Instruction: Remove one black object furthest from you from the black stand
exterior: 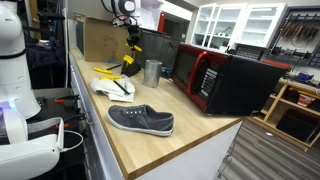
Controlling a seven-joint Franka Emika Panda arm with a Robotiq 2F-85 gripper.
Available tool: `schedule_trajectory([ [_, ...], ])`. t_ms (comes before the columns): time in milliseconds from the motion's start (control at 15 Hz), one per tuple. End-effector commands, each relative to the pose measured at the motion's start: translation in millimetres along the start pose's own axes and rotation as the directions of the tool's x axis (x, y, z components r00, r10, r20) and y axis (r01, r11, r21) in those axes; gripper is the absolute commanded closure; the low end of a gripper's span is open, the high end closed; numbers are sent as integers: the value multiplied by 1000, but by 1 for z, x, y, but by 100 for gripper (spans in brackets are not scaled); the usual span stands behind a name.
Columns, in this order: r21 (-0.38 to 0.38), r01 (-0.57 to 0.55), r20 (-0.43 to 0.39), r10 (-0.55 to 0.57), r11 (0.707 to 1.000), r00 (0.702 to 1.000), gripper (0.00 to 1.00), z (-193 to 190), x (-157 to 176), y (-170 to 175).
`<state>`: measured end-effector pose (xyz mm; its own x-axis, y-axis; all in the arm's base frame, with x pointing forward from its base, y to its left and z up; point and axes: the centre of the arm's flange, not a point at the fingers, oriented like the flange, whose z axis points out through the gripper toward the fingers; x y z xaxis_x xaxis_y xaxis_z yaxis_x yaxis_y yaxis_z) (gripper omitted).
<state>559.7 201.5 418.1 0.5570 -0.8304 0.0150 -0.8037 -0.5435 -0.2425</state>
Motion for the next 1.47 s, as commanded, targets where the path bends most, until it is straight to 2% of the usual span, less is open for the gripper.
schedule_trajectory([
  [0,-60,-122,44,124,991,991,95,6,8,13],
  [200,-13,7,78,-6,1000,997,95,5,14,12],
  [333,4,129,77,-129,992,989,95,5,17,8],
  [600,53,116,32,-118,992,992,95,5,17,14],
  [733,72,94,36,-97,993,995,95,5,16,22],
  [1200,148,110,-27,-107,983,994,95,8,8,40],
  [1400,115,122,-10,-122,986,993,95,5,7,37],
])
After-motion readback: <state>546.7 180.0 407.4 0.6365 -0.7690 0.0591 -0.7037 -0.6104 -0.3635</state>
